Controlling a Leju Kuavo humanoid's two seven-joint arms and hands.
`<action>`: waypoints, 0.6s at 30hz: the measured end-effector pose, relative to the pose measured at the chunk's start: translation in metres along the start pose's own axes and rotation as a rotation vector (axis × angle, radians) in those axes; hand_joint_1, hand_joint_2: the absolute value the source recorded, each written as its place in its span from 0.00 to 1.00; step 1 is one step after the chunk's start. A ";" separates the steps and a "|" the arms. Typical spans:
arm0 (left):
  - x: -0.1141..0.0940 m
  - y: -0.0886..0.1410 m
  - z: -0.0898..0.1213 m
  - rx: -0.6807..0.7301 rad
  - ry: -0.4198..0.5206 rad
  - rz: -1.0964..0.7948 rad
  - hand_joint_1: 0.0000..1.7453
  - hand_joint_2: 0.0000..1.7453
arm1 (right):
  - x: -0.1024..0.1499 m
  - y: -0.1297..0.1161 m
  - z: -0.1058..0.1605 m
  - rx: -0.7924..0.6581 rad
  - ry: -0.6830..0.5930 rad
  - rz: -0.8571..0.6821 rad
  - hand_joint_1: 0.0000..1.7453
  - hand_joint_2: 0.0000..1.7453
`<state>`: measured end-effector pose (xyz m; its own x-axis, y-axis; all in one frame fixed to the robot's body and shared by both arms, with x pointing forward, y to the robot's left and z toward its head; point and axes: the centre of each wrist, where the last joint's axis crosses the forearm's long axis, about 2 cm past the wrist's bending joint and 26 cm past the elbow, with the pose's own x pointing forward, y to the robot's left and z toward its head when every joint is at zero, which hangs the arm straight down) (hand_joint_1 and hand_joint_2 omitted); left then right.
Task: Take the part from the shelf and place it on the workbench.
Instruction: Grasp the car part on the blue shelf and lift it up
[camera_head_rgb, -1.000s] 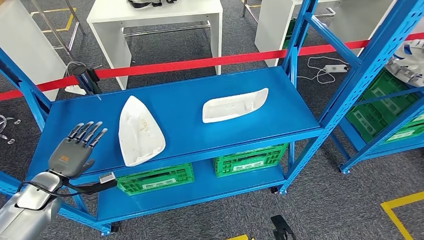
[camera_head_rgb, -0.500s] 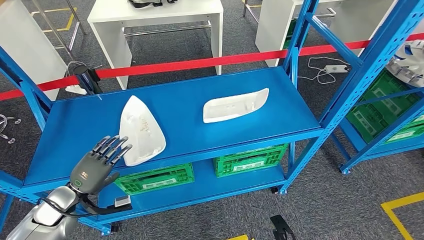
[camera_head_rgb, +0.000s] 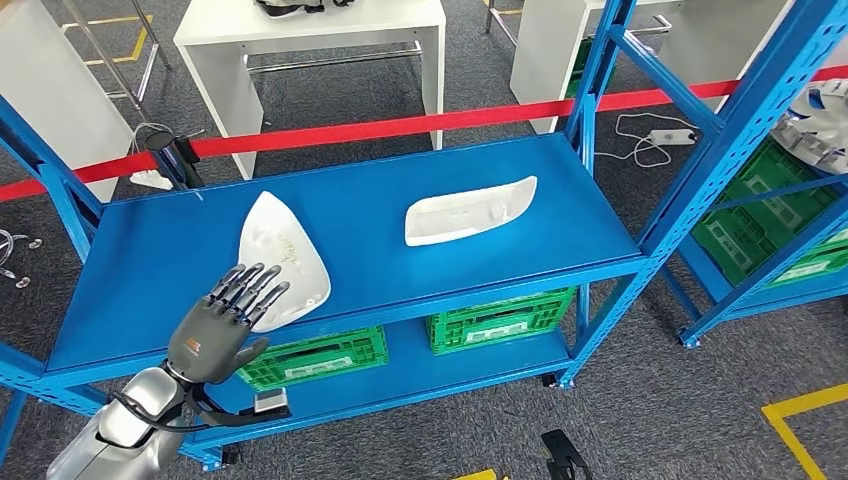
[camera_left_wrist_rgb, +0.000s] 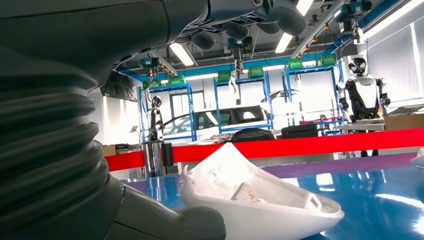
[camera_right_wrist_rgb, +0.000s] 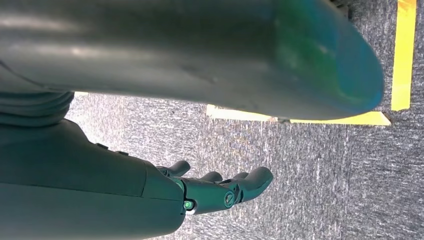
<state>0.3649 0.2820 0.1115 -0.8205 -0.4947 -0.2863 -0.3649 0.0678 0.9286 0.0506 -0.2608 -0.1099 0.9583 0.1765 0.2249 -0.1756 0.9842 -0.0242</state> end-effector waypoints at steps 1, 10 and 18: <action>0.001 0.000 -0.001 0.002 0.000 0.002 0.00 1.00 | 0.000 0.000 0.000 0.000 0.000 0.000 0.00 0.00; 0.000 -0.006 -0.009 -0.035 0.005 0.005 0.00 1.00 | 0.001 0.000 0.000 0.002 0.002 0.005 0.00 0.00; -0.007 -0.016 -0.021 -0.203 0.045 0.048 0.00 1.00 | 0.005 -0.001 -0.001 0.009 -0.004 0.021 0.00 0.00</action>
<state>0.3859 0.2662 0.1032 -0.8126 -0.5337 -0.2342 -0.2263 -0.0813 0.9706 0.0560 -0.2607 -0.1092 0.9534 0.1975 0.2282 -0.1980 0.9800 -0.0207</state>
